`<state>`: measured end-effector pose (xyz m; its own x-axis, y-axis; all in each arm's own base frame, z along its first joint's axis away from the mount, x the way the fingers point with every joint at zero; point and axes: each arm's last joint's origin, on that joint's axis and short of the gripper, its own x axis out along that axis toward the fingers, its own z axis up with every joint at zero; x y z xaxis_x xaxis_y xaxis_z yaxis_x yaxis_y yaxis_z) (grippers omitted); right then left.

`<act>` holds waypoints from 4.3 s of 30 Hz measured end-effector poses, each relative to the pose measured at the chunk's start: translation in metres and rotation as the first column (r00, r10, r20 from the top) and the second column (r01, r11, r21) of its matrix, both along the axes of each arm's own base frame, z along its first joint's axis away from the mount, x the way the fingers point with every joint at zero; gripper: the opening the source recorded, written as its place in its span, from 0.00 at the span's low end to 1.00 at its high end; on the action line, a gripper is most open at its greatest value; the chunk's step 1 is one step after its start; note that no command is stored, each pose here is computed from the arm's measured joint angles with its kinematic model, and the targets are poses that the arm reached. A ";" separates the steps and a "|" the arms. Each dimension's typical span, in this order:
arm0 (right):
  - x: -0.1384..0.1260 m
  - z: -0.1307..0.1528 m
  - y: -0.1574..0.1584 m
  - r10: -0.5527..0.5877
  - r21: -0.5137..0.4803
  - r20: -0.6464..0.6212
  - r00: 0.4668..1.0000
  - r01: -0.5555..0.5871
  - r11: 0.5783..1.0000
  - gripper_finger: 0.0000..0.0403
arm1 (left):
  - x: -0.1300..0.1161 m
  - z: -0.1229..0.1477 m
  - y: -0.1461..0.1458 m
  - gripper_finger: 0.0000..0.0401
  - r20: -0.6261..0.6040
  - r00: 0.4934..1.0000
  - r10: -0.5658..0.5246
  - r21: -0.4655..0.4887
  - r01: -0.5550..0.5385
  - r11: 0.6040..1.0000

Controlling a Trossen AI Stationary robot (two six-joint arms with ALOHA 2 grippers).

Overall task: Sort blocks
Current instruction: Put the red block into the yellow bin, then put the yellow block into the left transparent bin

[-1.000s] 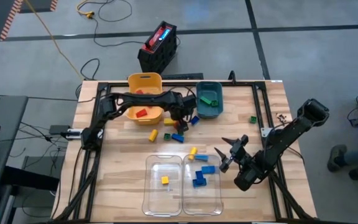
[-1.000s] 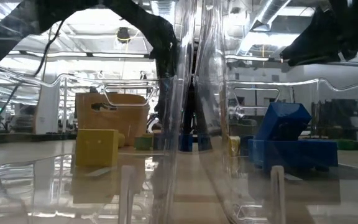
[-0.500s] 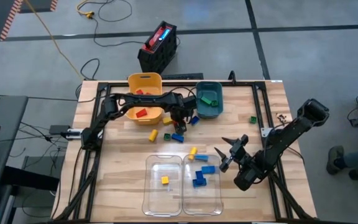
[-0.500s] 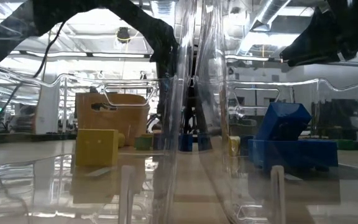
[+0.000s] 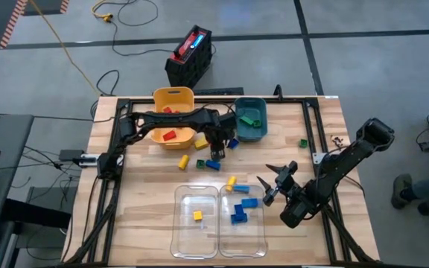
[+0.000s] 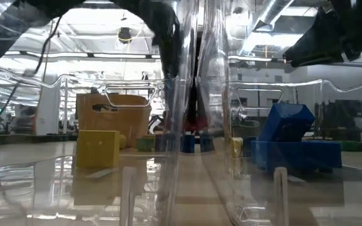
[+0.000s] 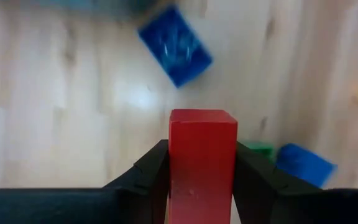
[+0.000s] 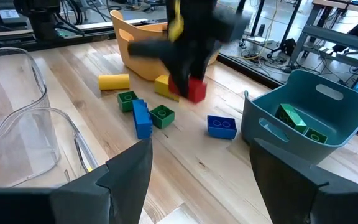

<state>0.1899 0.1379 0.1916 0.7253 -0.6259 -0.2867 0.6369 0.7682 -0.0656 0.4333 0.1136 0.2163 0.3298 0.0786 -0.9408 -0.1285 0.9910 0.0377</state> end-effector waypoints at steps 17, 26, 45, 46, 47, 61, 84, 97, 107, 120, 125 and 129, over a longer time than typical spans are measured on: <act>0.000 0.000 0.000 -0.001 0.012 0.008 1.000 0.001 1.000 0.71 | -0.091 0.147 0.020 0.33 0.118 0.987 0.110 0.211 -0.134 0.968; -0.002 0.001 0.006 0.024 0.028 0.022 0.999 -0.024 0.999 0.71 | -0.146 0.094 0.082 0.33 -0.038 0.951 0.308 0.193 -0.295 0.936; -0.002 0.001 0.006 0.022 0.030 0.026 0.999 -0.023 0.999 0.71 | -0.199 0.005 0.110 0.35 -0.133 0.910 0.392 0.029 -0.392 0.920; -0.002 0.001 0.006 0.022 0.030 0.026 0.999 -0.023 0.999 0.71 | -0.198 0.004 0.109 0.36 -0.133 0.910 0.394 0.028 -0.394 0.919; -0.002 0.001 0.006 0.022 0.031 0.026 0.999 -0.023 0.999 0.71 | -0.197 0.004 0.108 0.37 -0.132 0.910 0.392 0.028 -0.392 0.920; -0.002 0.001 0.006 0.022 0.032 0.029 0.999 -0.023 0.999 0.71 | -0.185 0.067 0.109 0.53 -0.023 0.923 0.385 0.144 -0.378 0.914; 0.000 0.001 0.006 0.018 0.035 0.034 0.999 -0.019 0.999 0.71 | -0.059 0.020 0.006 0.53 -0.097 0.995 0.000 0.076 0.008 0.997; 0.000 0.001 0.006 0.020 0.033 0.032 0.999 -0.021 0.999 0.71 | -0.028 -0.007 0.018 0.57 -0.219 0.975 -0.042 0.068 0.058 0.996; 0.000 0.001 0.006 0.022 0.029 0.028 0.999 -0.022 0.999 0.71 | -0.028 -0.028 0.028 0.57 -0.281 0.960 -0.014 0.022 0.021 1.000; 0.002 0.002 0.008 0.033 0.022 0.028 0.999 -0.034 0.999 0.71 | -0.025 -0.049 0.028 0.57 -0.310 0.950 -0.046 -0.066 0.027 0.997; 0.002 0.003 0.008 0.034 0.021 0.028 0.999 -0.034 0.999 0.71 | -0.025 -0.049 0.027 0.49 -0.311 0.948 -0.063 -0.065 0.045 0.997; 0.002 0.002 0.008 0.034 0.020 0.027 0.999 -0.035 0.999 0.71 | -0.024 -0.049 0.024 0.33 -0.312 0.947 -0.082 -0.065 0.064 0.996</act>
